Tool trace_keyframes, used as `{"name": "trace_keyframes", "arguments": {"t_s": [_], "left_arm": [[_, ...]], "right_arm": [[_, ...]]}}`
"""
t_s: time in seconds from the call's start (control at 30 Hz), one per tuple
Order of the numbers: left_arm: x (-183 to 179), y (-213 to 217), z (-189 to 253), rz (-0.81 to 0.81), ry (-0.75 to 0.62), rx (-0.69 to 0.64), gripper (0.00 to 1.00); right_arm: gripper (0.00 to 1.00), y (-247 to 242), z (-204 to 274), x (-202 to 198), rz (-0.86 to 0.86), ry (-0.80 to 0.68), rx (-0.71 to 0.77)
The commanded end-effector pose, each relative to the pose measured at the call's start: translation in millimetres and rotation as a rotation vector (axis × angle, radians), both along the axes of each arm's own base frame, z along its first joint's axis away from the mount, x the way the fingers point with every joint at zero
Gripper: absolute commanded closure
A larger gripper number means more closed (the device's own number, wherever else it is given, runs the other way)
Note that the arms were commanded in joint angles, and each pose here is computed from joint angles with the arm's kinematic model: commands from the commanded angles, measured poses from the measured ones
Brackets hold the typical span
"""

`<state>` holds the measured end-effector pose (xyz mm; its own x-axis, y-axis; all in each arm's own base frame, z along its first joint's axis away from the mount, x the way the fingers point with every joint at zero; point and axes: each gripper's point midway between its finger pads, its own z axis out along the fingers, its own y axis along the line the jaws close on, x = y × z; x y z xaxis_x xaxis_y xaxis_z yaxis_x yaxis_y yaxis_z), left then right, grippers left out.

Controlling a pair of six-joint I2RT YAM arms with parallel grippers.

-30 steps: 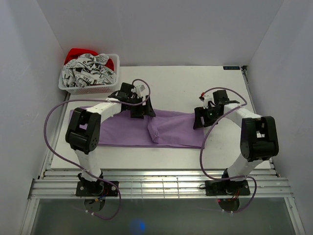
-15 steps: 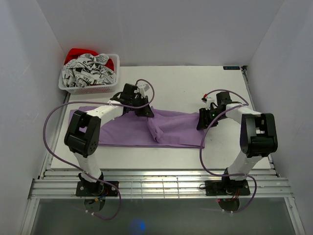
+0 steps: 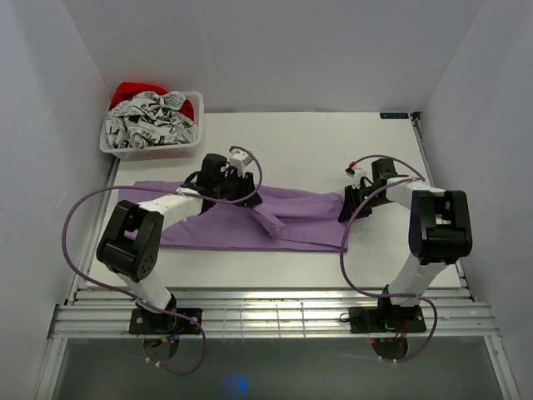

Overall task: Fold and stack the trousers
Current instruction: Fold the trousers

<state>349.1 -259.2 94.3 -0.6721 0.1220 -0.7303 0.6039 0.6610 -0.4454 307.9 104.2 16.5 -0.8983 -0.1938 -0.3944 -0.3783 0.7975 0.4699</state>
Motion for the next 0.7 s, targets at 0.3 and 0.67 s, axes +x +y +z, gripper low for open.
{"name": "trace_keyframes", "arguments": {"t_s": [0.3, 0.67], "left_arm": [[19.6, 44.4, 72.9, 0.064, -0.126, 0.012, 0.23], [-28.0, -1.6, 80.9, -0.045, -0.106, 0.202, 0.02]], "right_arm": [[0.24, -7.9, -15.5, -29.8, 0.022, 0.123, -0.037], [0.36, -11.7, -16.7, -45.3, 0.013, 0.21, -0.023]]}}
